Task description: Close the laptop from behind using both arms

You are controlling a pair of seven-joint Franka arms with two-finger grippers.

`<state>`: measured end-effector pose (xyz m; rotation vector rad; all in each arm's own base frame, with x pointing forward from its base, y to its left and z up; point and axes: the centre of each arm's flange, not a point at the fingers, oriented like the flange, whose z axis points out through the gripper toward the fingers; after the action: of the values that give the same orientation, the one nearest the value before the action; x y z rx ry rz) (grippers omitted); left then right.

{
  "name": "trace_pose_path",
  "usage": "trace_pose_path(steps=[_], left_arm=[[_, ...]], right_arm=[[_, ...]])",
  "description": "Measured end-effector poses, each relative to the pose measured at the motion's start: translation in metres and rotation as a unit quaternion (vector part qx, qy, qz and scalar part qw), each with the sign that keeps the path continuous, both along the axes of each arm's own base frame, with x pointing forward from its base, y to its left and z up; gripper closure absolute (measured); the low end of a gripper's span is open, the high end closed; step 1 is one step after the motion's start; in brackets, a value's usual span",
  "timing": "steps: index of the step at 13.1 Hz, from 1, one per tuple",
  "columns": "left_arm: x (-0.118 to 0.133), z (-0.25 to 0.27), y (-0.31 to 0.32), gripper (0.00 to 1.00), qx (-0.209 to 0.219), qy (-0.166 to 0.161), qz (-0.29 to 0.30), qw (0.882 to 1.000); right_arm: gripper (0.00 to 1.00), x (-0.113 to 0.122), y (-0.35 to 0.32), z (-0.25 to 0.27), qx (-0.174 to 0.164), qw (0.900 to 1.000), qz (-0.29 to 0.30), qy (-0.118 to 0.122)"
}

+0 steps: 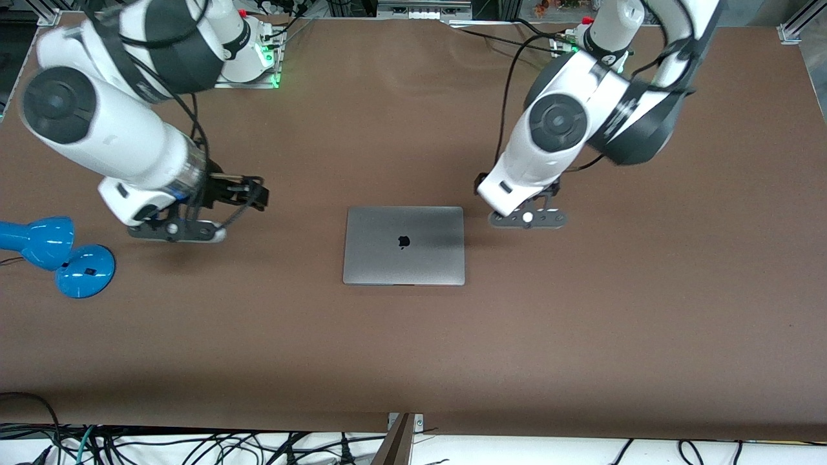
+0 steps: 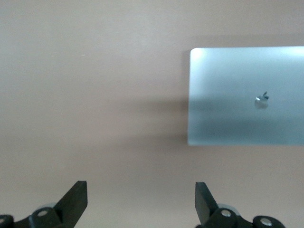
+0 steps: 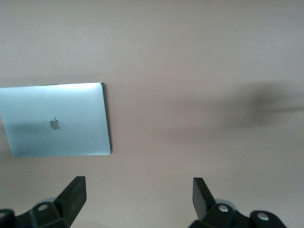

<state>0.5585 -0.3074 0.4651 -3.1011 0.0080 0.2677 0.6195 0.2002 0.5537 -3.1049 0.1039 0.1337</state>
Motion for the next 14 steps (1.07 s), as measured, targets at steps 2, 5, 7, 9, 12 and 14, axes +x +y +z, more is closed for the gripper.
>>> trace_pose_path(steps=[2,5,7,9,12,14], left_arm=[[-0.014,0.037,0.039,0.00,-0.005,-0.006,-0.002,1.000],[-0.041,0.070,0.099,0.00,0.003,-0.018,-0.009,1.000],[-0.054,0.085,0.142,0.00,0.004,-0.020,-0.006,1.000],[-0.059,0.100,0.185,0.00,-0.004,-0.025,-0.001,1.000],[-0.060,0.120,0.257,0.00,-0.021,-0.034,0.010,0.999],[-0.062,0.127,0.288,0.00,-0.031,-0.038,-0.001,0.999]], right_arm=[[0.00,-0.004,-0.029,0.025,0.002,1.000,0.006,-0.011],[0.00,-0.010,-0.069,0.051,0.001,0.999,0.037,-0.021],[0.00,-0.012,-0.093,0.063,0.001,0.999,0.045,-0.026],[0.00,-0.014,-0.119,0.071,0.001,0.998,0.047,-0.030],[0.00,-0.014,-0.159,0.076,0.000,0.998,0.051,-0.031],[0.00,-0.014,-0.183,0.077,-0.003,0.998,0.057,-0.031]])
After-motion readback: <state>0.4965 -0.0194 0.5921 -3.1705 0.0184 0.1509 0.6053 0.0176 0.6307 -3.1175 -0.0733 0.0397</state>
